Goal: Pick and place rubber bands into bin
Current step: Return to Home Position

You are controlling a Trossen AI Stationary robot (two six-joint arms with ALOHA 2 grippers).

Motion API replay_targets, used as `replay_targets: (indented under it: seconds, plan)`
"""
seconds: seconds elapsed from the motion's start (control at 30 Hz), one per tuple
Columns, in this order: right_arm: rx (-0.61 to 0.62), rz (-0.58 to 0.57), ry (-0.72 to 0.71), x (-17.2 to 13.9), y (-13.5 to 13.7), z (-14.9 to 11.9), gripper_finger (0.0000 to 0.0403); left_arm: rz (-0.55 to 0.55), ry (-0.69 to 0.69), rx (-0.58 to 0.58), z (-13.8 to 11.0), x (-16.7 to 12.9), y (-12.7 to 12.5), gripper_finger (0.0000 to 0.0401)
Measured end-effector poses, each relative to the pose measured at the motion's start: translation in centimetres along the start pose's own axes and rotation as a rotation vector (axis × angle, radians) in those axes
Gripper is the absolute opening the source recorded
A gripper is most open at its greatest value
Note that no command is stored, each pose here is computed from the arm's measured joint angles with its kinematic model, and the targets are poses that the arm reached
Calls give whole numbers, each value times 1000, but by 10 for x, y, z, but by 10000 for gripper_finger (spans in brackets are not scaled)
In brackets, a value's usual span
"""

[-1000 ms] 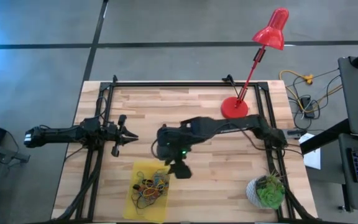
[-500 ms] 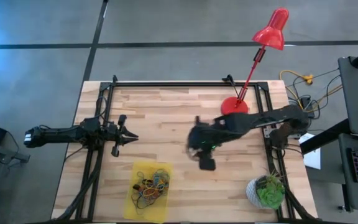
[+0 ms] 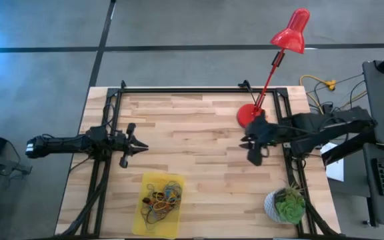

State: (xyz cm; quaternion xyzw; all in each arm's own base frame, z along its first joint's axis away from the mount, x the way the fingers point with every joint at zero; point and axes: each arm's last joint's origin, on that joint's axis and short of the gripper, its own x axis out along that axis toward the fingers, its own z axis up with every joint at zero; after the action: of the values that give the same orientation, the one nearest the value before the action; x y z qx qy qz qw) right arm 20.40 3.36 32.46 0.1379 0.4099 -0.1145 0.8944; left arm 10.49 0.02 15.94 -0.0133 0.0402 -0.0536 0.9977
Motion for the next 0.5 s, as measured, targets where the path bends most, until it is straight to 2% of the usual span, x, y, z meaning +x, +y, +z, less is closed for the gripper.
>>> replay_targets:
  seconds: [0.27,0.5]
  plan:
    - [18,49,-79,-28,-21,-26,96,0,-1,0,0,0,0,26]
    - [29,76,-128,-41,-29,-34,88,0,-1,0,0,0,0,26]
